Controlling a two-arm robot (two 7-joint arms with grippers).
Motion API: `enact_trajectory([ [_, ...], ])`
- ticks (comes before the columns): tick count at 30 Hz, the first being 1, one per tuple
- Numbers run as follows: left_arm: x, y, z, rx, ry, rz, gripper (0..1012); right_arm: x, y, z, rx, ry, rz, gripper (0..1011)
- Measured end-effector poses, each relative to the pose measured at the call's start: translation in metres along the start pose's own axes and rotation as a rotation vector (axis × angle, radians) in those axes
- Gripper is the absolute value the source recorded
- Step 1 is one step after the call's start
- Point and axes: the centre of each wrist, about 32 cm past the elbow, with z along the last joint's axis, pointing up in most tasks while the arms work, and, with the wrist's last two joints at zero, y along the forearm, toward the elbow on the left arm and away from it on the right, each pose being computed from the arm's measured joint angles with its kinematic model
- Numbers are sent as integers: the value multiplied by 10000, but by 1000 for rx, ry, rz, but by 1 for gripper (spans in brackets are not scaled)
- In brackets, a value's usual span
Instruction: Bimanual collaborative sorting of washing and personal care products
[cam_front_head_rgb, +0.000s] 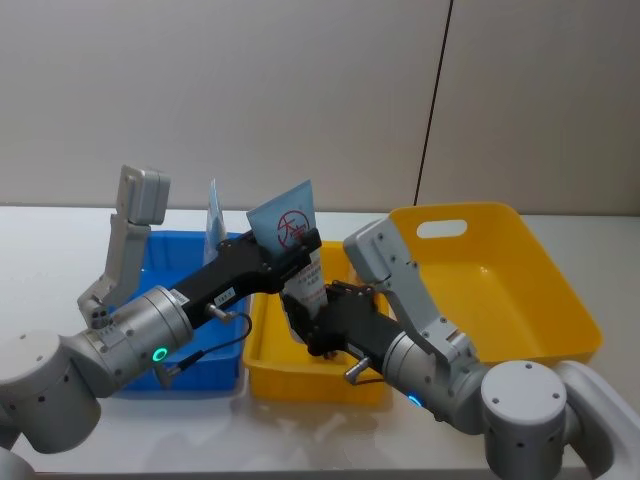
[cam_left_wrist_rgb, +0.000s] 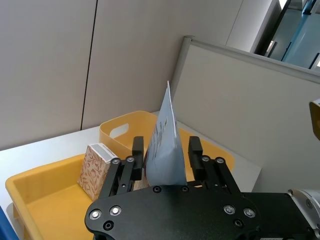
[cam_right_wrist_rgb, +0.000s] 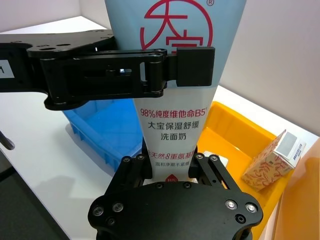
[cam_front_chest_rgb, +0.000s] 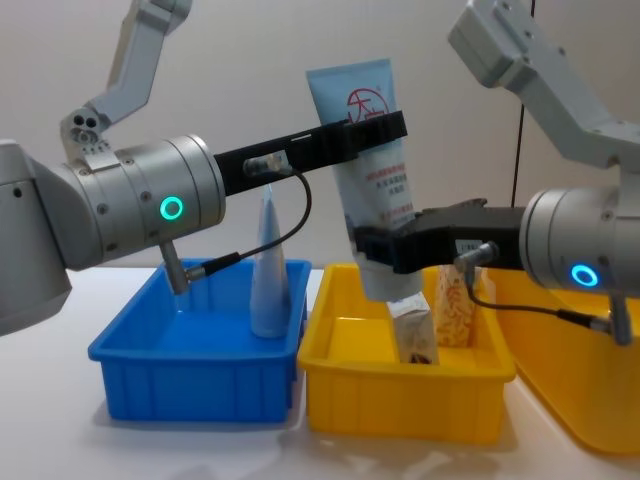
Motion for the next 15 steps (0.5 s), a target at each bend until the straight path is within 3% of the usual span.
enact_trajectory([
  [4,0,0,0,0,0,0,624,-2,-5,-6,0,3,-10,319],
  [15,1,1,0,0,0,0,925,23,-36,-12,8,9,-78,253],
])
